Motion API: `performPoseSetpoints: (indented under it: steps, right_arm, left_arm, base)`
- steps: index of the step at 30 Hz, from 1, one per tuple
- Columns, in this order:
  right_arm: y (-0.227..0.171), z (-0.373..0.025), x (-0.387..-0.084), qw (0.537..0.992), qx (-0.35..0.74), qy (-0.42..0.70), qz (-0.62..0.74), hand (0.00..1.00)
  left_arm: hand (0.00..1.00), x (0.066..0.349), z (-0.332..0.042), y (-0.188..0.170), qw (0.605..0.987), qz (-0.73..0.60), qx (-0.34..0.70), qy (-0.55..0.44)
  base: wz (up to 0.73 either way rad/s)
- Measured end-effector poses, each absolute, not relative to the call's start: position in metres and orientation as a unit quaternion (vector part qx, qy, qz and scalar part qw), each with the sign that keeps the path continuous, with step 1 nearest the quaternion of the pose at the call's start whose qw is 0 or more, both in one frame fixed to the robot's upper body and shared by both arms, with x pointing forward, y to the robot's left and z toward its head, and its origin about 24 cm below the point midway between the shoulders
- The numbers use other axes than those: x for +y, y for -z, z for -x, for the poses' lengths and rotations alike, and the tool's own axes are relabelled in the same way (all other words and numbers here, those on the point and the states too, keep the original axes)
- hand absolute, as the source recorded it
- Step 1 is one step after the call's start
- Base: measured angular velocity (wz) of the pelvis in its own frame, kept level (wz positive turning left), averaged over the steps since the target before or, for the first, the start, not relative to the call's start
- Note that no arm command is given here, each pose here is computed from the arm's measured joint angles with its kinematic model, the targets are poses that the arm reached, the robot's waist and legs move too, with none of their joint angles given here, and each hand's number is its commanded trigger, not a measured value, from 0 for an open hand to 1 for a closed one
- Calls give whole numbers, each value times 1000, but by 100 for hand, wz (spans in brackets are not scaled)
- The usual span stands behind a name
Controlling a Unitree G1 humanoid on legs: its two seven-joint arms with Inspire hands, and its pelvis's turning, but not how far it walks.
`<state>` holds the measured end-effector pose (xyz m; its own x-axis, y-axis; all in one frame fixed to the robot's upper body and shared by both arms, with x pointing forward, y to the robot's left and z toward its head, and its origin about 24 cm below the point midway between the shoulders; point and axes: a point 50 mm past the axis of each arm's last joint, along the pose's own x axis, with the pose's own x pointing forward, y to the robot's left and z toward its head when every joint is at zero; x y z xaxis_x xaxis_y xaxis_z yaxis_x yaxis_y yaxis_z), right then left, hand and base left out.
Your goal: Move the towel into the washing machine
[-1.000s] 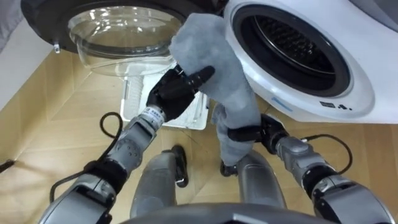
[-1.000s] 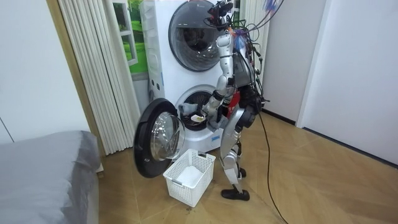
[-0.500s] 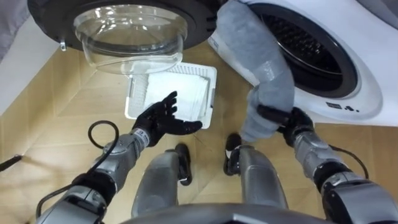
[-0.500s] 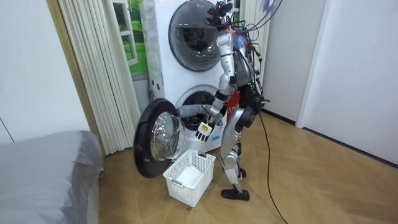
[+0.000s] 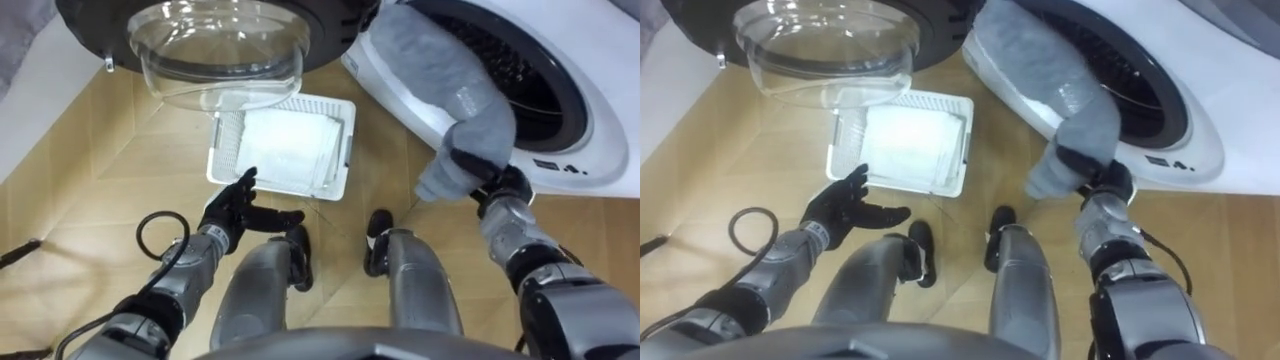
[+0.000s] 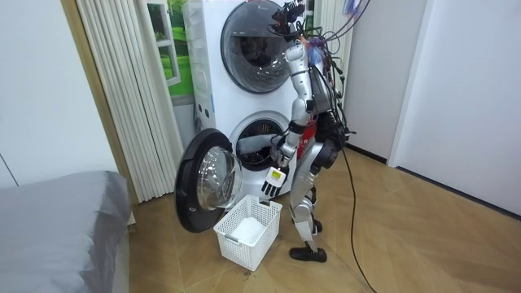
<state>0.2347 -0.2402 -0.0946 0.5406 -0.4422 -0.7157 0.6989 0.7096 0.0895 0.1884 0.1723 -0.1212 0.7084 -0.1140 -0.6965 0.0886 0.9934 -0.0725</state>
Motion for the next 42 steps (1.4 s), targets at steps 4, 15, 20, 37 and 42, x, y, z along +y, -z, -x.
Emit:
performPoseSetpoints:
  steps: [4, 15, 20, 37, 42]
  right_arm:
    - [95, -234, -242, 820, 337, 381, -262, 100]
    - [86, -248, -238, 723, 287, 424, -463, 100]
    - [83, -251, -238, 711, 284, 430, -479, 100]
    - [13, -319, -256, 689, 193, 378, -588, 100]
    - [2, -328, -256, 669, 180, 363, -623, 0]
  left_arm:
    - [0, 175, -186, 123, 922, 16, 385, 48]
    - [0, 178, -188, 122, 925, 11, 380, 24]
    - [0, 180, -188, 123, 923, 4, 384, 13]
    - [0, 191, -193, 120, 926, -22, 378, 13]
    - [0, 196, -191, 120, 926, -15, 378, 1]
  base:
    - [-1]
    - [0]
    - [2]
    - [1]
    - [0]
